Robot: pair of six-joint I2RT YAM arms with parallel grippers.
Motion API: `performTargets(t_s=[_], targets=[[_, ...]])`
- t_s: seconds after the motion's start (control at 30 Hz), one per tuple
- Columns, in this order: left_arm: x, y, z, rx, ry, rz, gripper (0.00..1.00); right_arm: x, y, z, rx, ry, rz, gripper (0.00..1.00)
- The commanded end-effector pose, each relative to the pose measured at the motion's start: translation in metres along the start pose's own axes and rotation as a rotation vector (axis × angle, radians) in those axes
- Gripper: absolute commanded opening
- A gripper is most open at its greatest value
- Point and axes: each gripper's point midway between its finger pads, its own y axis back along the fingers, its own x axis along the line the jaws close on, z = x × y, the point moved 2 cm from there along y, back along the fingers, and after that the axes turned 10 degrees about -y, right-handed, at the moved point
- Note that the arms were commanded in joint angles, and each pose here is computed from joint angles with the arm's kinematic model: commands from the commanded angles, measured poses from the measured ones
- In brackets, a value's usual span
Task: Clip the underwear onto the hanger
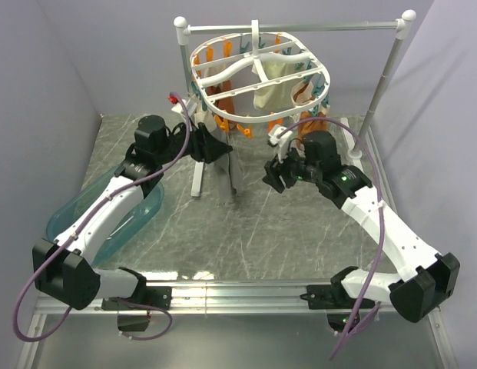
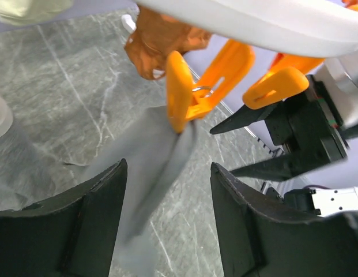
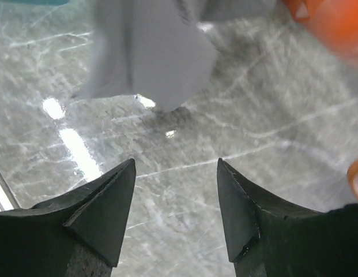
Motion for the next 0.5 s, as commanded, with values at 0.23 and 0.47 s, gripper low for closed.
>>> performTargets(t_s=[0.23,0.47], targets=[[-0.005,0.023,0.003,0.005,-0.096,-0.019,0.63,-0.013,0.017,-0.001,-0.186,-0.227,0.084,0.66],[-0.013,0.043,-0.016,0.056,-0.222,-0.060,0.64,-0.021,0.012,-0.005,-0.240,-0.310,0.071,0.66]])
